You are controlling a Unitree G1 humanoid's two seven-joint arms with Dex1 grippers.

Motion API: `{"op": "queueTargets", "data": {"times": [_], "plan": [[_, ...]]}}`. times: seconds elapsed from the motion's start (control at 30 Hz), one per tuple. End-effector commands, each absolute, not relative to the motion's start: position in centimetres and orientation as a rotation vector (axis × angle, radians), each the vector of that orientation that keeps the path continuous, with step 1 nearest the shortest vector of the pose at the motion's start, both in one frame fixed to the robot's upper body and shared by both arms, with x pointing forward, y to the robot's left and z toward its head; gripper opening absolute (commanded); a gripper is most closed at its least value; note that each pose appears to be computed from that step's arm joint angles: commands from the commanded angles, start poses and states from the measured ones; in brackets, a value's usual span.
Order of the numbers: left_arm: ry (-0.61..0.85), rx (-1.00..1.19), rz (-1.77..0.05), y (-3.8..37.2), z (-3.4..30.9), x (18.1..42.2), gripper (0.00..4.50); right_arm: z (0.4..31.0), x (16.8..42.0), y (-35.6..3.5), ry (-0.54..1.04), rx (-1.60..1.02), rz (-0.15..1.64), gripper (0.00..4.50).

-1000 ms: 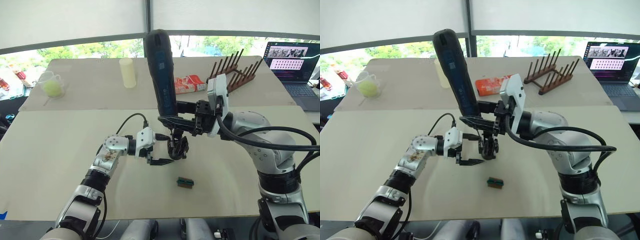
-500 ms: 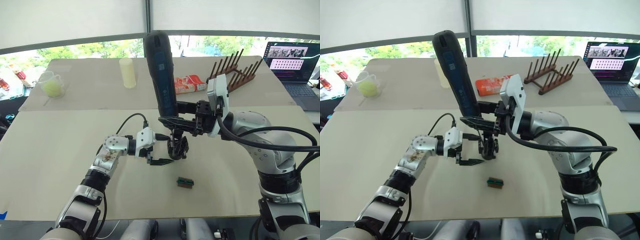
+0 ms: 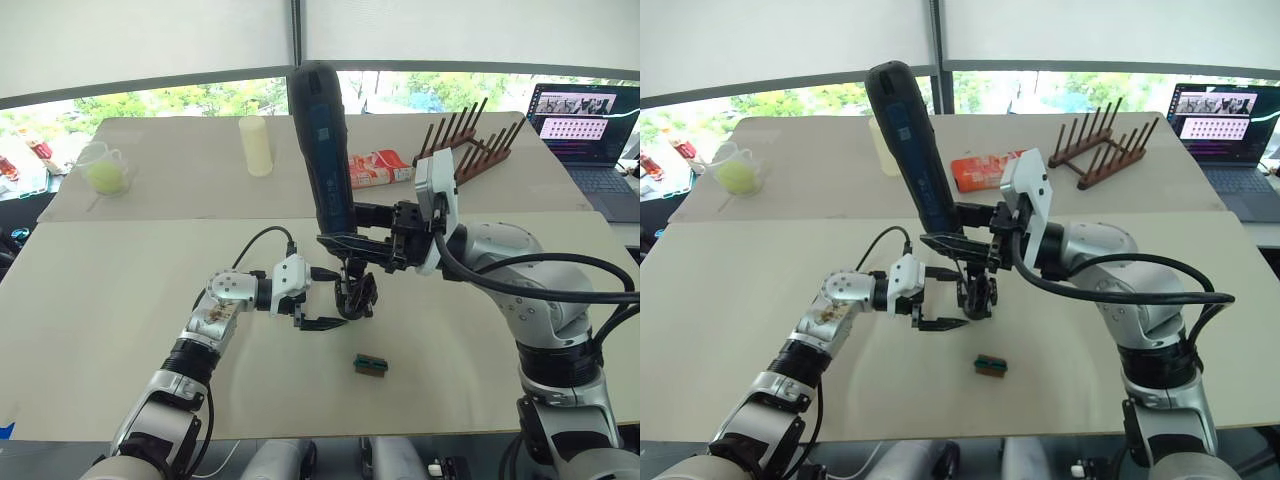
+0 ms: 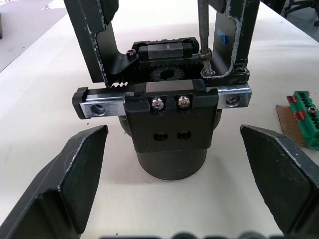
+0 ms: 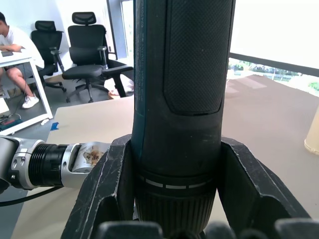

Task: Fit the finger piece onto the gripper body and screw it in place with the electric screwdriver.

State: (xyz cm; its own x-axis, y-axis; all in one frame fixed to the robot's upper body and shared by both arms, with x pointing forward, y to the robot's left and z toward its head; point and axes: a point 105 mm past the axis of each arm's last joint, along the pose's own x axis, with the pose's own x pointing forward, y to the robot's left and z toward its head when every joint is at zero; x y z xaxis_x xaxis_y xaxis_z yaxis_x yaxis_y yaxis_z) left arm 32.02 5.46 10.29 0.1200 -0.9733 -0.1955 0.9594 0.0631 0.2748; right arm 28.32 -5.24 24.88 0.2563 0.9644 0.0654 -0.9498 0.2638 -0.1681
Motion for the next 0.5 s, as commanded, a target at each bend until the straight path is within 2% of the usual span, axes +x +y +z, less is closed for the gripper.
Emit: {"op": "queueTargets", "data": {"times": [0.03,0.5], "plan": [[-0.079,0.384,-1.470,5.10,10.92,31.82,4.50,26.71,27.76,-5.91,-0.277,-0.123,1.288,1.92],[-0.048,0.366,-1.474,4.86,10.15,31.72,4.50,26.31,27.04,-6.27,-0.314,-0.120,1.283,1.92]]}}
